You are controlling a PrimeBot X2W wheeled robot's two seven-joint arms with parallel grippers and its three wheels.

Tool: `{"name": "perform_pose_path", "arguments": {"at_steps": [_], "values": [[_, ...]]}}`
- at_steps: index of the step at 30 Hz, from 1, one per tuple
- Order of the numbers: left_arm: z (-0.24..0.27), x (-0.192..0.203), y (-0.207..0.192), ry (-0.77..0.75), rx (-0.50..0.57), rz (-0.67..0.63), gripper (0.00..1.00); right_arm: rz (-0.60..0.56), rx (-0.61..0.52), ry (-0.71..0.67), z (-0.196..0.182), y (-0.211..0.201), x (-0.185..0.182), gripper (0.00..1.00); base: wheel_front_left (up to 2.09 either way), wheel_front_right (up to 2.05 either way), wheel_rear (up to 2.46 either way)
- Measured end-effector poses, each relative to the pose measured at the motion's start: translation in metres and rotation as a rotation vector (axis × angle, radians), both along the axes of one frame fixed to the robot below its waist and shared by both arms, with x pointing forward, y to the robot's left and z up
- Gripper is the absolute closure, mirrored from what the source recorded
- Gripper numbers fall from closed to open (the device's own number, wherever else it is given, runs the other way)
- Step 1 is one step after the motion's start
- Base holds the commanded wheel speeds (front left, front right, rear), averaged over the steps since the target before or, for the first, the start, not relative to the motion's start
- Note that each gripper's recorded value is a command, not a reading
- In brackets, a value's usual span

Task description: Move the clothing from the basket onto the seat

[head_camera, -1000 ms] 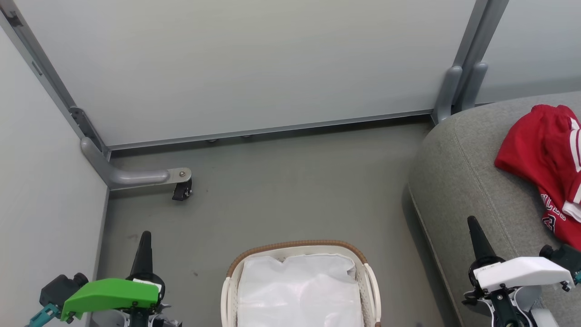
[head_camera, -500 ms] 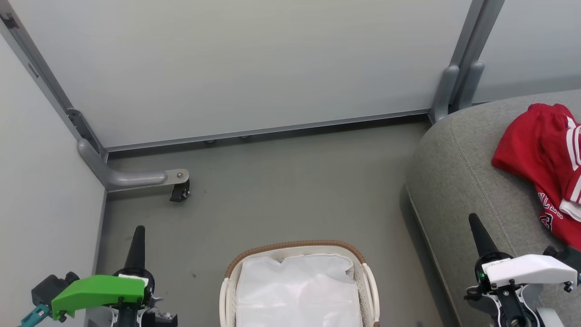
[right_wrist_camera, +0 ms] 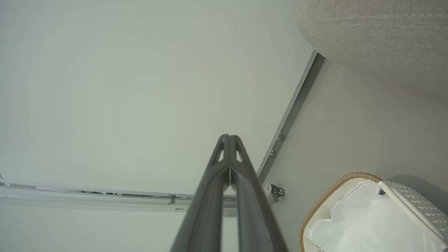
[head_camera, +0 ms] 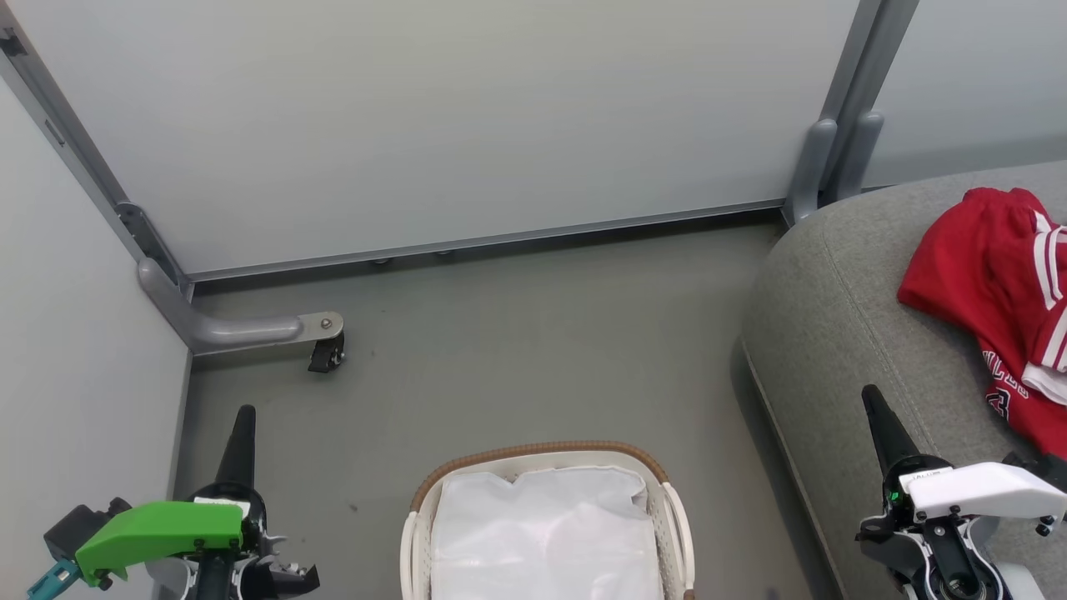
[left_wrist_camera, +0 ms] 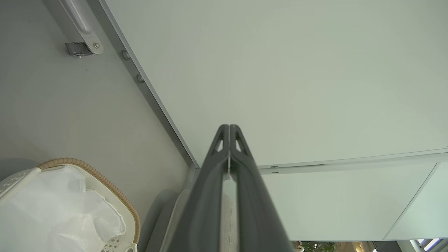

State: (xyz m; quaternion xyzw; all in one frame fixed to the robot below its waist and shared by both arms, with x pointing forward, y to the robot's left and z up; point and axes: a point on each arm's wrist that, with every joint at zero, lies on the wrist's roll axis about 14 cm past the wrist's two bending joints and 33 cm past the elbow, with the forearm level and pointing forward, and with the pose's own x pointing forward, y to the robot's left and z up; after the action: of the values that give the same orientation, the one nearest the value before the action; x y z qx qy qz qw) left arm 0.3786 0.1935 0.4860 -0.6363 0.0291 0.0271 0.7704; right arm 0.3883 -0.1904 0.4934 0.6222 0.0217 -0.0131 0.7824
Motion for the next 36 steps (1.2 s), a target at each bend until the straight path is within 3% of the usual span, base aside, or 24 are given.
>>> {"name": "perform_pose_path", "arguments": {"at_steps": [36], "values": [[0.018,0.009,0.006,-0.069,-0.194,0.002,1.0,-0.013,0.232,-0.039,0.01,-0.009,-0.001,1.0,0.0,0.0,0.0]]}}
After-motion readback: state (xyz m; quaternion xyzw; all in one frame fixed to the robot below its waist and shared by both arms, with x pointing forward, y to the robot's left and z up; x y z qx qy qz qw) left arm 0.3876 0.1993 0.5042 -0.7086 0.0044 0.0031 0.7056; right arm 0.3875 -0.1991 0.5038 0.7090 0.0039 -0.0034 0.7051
